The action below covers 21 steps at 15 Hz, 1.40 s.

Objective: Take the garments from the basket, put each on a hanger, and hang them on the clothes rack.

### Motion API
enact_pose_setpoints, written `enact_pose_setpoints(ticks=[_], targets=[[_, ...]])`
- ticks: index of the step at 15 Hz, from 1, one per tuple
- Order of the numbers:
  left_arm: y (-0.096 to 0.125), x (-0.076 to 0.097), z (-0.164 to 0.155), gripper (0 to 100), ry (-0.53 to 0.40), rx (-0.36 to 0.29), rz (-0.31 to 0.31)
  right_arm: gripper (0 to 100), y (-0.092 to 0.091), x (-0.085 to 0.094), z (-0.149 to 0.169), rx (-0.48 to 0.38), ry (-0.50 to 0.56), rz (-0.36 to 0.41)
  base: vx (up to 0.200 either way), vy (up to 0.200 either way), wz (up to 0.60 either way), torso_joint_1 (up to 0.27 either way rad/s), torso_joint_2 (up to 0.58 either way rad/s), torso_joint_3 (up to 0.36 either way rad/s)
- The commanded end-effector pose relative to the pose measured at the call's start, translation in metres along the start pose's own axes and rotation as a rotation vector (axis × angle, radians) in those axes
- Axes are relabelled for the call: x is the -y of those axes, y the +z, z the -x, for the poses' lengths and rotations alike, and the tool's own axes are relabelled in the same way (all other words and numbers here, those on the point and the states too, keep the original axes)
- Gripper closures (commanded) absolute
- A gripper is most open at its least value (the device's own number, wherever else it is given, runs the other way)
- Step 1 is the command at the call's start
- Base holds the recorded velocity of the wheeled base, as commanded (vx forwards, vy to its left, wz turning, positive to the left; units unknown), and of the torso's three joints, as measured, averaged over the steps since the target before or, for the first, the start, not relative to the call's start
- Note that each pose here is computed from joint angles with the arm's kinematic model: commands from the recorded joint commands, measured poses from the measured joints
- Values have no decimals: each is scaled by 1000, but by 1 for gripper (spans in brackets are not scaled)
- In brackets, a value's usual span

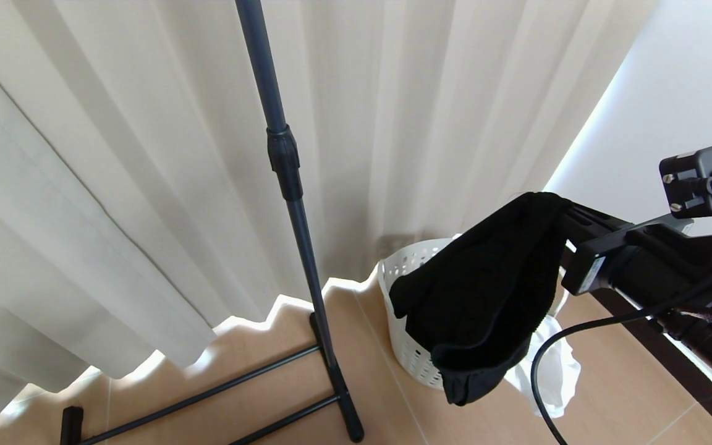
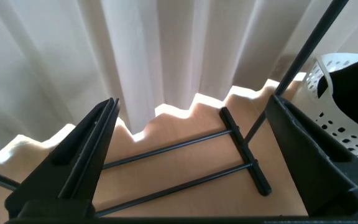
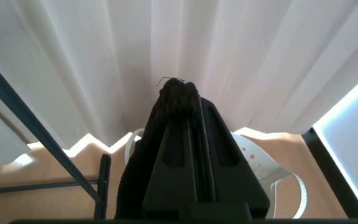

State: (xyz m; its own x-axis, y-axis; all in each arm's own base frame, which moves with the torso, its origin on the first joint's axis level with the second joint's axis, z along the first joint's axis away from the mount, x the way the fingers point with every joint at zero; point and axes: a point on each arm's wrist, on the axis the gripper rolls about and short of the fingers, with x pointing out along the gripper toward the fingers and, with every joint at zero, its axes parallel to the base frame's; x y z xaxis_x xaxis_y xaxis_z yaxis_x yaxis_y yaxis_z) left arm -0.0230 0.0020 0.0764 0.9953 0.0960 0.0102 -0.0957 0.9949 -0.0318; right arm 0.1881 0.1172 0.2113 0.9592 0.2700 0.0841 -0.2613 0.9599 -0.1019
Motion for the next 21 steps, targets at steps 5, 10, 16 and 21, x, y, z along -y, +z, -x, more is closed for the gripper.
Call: enact_pose_setpoints(ticks=[5,10,16,21], targets=[[0,0,0,0,1,-1,1,100,0,1,0,0,-1,2,0,0,0,76,-400,-313],[0,0,0,0,1,-1,3,100,-1,1,0,-2,-1,6,0,0,0,134,-459,-314],[0,0,0,0,1,-1,1,100,-3,1,1,-9,2,9,0,0,0,175,-491,-243],[0,0,0,0,1,-1,1,100,-4,1,2,-12,2,19,0,0,0,210,-529,-231]])
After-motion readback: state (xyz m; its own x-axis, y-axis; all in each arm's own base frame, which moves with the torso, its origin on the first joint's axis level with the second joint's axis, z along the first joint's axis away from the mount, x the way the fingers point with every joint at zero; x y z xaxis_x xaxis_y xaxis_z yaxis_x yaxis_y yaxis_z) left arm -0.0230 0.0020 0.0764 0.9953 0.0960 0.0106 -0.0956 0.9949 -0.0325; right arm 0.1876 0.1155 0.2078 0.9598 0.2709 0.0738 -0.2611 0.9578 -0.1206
